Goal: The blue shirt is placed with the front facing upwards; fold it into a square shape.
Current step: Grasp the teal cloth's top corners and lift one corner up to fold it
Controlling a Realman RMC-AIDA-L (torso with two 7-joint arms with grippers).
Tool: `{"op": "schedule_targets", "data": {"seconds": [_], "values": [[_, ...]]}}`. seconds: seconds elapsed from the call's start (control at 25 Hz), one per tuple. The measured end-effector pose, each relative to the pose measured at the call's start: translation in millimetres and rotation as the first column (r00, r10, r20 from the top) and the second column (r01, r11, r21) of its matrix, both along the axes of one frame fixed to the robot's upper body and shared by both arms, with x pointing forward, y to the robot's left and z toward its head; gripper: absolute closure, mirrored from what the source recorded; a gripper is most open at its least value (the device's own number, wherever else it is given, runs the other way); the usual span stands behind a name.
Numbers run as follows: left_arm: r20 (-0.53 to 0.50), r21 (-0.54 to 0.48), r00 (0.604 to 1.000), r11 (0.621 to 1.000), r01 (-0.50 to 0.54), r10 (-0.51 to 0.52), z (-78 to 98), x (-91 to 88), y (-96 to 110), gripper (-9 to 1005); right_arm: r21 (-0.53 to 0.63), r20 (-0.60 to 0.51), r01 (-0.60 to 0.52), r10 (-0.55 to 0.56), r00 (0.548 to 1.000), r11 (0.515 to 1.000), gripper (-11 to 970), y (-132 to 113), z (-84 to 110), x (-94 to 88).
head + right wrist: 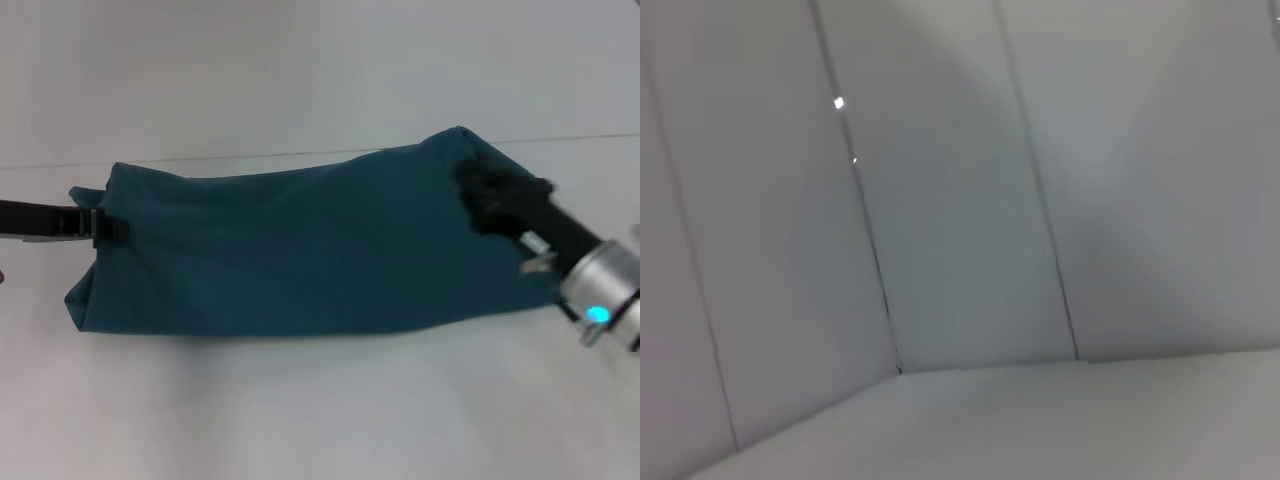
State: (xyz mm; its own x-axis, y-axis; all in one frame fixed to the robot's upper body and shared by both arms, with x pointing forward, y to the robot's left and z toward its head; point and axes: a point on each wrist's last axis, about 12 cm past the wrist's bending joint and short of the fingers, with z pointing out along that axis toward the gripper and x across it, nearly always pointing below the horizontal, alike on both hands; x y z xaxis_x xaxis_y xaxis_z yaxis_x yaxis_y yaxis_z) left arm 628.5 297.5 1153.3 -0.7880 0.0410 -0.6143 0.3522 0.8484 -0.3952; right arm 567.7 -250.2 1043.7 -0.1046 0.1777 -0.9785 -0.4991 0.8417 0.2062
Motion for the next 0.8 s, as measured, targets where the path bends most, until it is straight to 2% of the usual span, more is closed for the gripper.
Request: {"op": "schedule_targets", "data": {"seconds": [0.2, 0.44, 0.8], "values": [[0.009, -0.002, 1.000, 1.000, 0.014, -0.014, 7.0, -0.8, -2.1, 925, -0.155, 0.015, -0.014, 0.017, 1.000, 0.988, 879, 41.3, -10.5, 4.0], [0.026, -0.009, 0.999, 0.999, 0.036, -0.036, 21.5, -2.9, -5.9, 925, -0.159, -0.049, -0.019, 0.012, 0.999, 0.987, 942, 63.0, -13.9, 8.9], [0.069, -0.067, 0.995, 0.995, 0.079, -0.074, 40.3, -5.7, -12.5, 925, -0.209, -0.155, -0.113, 0.081, 0.985, 0.971, 941, 96.8, -14.9, 17.7]]}}
